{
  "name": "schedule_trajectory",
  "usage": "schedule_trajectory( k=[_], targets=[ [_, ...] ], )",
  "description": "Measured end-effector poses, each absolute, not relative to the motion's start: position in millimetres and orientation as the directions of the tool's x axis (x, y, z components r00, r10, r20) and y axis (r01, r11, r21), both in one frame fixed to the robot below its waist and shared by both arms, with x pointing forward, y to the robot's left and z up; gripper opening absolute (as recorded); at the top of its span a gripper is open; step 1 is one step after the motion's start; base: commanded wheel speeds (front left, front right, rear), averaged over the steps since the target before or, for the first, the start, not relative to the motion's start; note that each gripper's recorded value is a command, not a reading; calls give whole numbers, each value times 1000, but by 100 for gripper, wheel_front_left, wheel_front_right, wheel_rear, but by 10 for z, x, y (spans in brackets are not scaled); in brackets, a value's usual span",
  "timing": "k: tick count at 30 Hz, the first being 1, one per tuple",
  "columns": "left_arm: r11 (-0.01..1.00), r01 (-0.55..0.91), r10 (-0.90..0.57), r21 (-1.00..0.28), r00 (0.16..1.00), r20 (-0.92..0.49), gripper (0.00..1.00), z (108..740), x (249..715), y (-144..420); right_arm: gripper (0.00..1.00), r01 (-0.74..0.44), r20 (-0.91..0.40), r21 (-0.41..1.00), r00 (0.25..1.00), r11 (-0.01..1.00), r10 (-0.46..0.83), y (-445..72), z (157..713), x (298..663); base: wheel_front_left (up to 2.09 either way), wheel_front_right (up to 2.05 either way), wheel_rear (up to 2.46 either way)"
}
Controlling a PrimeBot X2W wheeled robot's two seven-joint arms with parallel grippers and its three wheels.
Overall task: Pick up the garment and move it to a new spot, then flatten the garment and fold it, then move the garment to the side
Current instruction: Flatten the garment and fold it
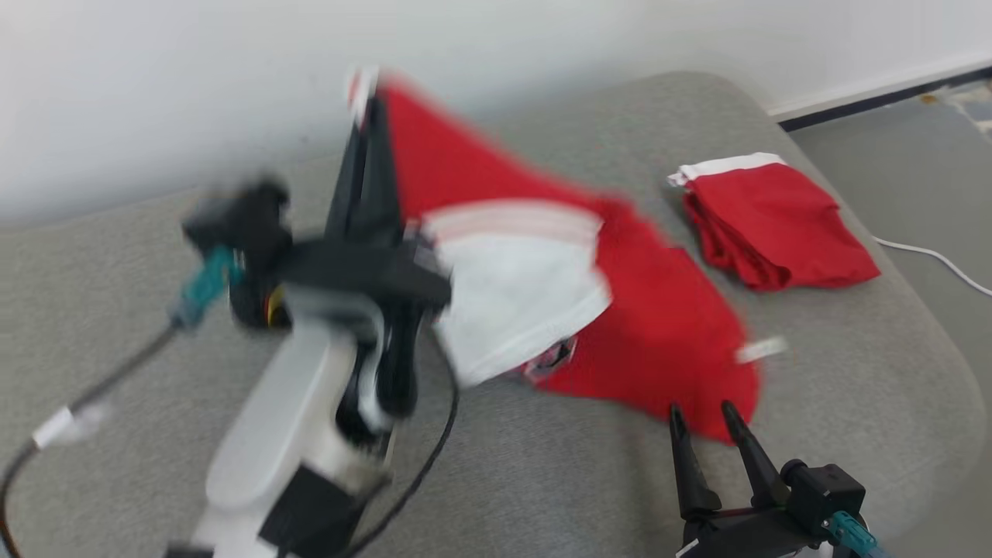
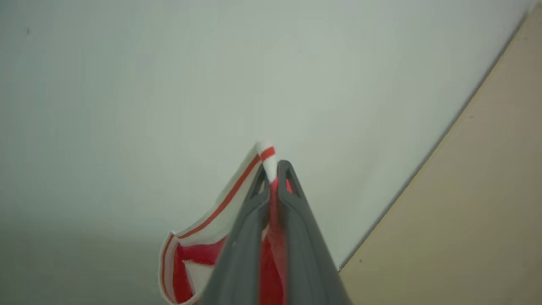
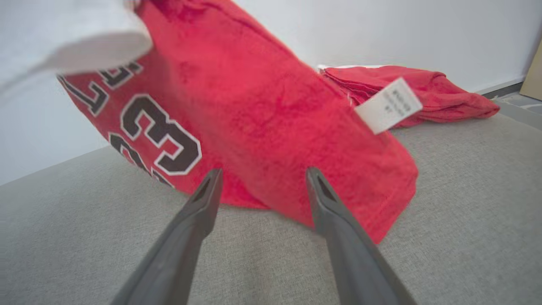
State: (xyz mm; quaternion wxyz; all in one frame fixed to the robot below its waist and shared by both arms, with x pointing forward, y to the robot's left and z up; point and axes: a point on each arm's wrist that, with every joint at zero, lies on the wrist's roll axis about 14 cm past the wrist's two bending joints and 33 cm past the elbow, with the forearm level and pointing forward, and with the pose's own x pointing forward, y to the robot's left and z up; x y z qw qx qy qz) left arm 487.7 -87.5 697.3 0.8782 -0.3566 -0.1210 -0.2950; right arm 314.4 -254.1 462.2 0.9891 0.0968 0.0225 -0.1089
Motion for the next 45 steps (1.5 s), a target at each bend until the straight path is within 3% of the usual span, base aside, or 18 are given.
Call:
schedule_trajectory(
  k=[3, 7, 15, 23, 30, 37, 45],
  targets=[
    [683, 430, -374, -591, 900, 222, 0, 6105, 4969, -493, 100, 190, -68, 186, 981, 964, -180, -2461, 4607, 3233, 0, 0, 0],
    [765, 225, -250, -603, 967, 43, 0, 5391, 4957, 81, 100, 146, -75, 184, 988, 972, -134, -2330, 4577, 3347, 0, 0, 0],
    [826, 21, -71, -563, 995, -68, 0, 4929, 4849, 809, 100, 71, -85, 181, 995, 981, -56, -2103, 4532, 3502, 0, 0, 0],
    [816, 30, -19, -577, 999, 26, 0, 5219, 4779, 1001, 100, 52, -84, 171, 996, 984, -38, -2051, 4531, 3492, 0, 0, 0],
    [798, 71, -10, -598, 994, 105, 0, 5501, 4455, 1035, 100, 10, -79, 170, 997, 985, 3, -1925, 4542, 3544, 0, 0, 0],
    [791, 49, -7, -610, 997, 71, 0, 5583, 4158, 1062, 100, -34, -70, 171, 996, 985, 47, -1790, 4567, 3617, 0, 0, 0],
    [880, -13, -16, -475, 998, -57, 0, 5151, 4514, 1179, 100, -30, -71, 174, 997, 984, 43, -1801, 4566, 3655, 0, 0, 0]
  ],
)
